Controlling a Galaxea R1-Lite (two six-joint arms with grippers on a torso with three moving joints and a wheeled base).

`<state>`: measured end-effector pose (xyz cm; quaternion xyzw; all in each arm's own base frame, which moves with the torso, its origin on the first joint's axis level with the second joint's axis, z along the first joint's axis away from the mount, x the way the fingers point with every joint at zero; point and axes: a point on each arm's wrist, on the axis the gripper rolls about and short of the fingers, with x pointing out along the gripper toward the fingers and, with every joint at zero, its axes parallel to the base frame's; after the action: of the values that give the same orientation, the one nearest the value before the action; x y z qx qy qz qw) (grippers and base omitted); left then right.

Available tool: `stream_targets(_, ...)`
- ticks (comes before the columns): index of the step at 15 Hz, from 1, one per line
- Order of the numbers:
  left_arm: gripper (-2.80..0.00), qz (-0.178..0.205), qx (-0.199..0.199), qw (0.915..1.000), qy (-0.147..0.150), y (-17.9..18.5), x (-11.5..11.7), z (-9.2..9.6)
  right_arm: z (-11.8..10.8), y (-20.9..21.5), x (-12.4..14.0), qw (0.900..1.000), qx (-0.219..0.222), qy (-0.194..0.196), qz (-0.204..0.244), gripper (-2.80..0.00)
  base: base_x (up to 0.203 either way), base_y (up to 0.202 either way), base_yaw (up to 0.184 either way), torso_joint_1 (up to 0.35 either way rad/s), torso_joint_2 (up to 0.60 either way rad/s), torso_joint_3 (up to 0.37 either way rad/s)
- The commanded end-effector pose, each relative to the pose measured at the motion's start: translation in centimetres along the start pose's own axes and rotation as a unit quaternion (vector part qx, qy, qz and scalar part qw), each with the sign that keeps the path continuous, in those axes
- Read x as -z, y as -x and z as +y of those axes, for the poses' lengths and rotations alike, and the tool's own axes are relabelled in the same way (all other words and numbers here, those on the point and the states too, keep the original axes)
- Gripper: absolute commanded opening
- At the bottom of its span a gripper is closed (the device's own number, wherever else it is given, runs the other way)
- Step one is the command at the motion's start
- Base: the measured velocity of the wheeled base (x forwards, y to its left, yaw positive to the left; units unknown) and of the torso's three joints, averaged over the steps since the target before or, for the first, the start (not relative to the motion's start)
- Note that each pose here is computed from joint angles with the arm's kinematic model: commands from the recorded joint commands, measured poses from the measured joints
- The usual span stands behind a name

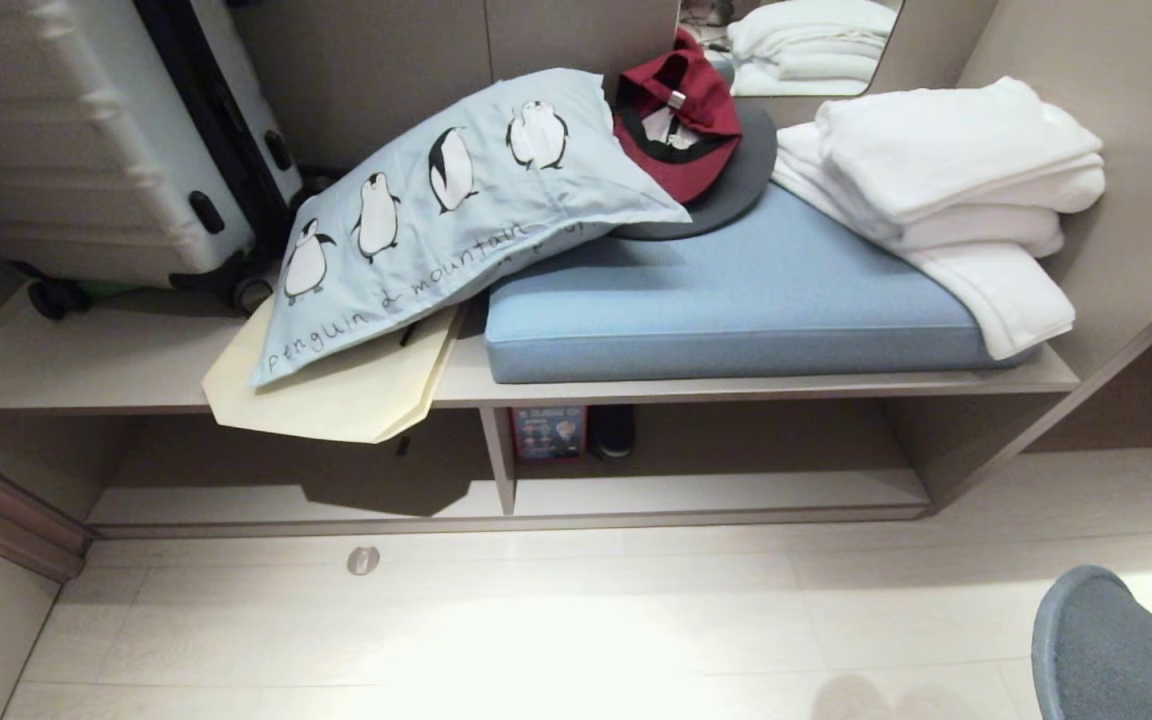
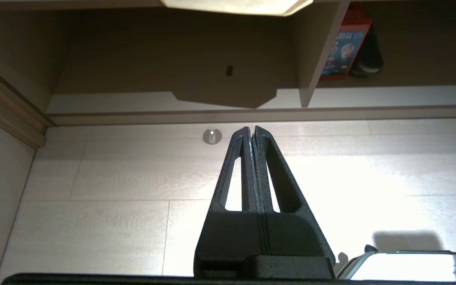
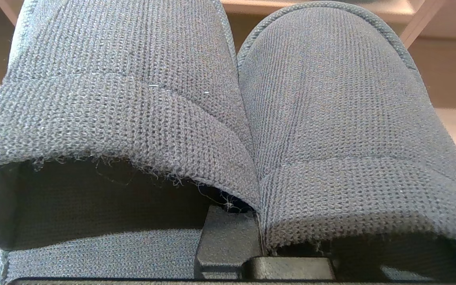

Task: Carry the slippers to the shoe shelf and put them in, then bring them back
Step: Place the slippers into the shoe cabinet

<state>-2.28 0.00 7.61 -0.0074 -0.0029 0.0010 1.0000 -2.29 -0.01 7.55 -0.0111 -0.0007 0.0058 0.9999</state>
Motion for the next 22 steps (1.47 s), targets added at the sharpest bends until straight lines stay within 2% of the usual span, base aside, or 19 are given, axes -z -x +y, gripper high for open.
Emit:
stream_targets(1,-2.80,0.000,0.000,1.0000,0.000,0.00,0.00,0.00,0.00,-0.02,0.04,1.000,0.000,0.000,0.001,-2.80,0.000,0.000,0.000,0.005,0.00,-0.191)
stream_targets(22,-2.80,0.001,0.000,1.0000,0.000,-0.01,-0.01,0.00,0.00,-0.02,0.04,1.000,0.000,0.000,0.001,-2.80,0.000,0.000,0.000,0.002,0.00,-0.198)
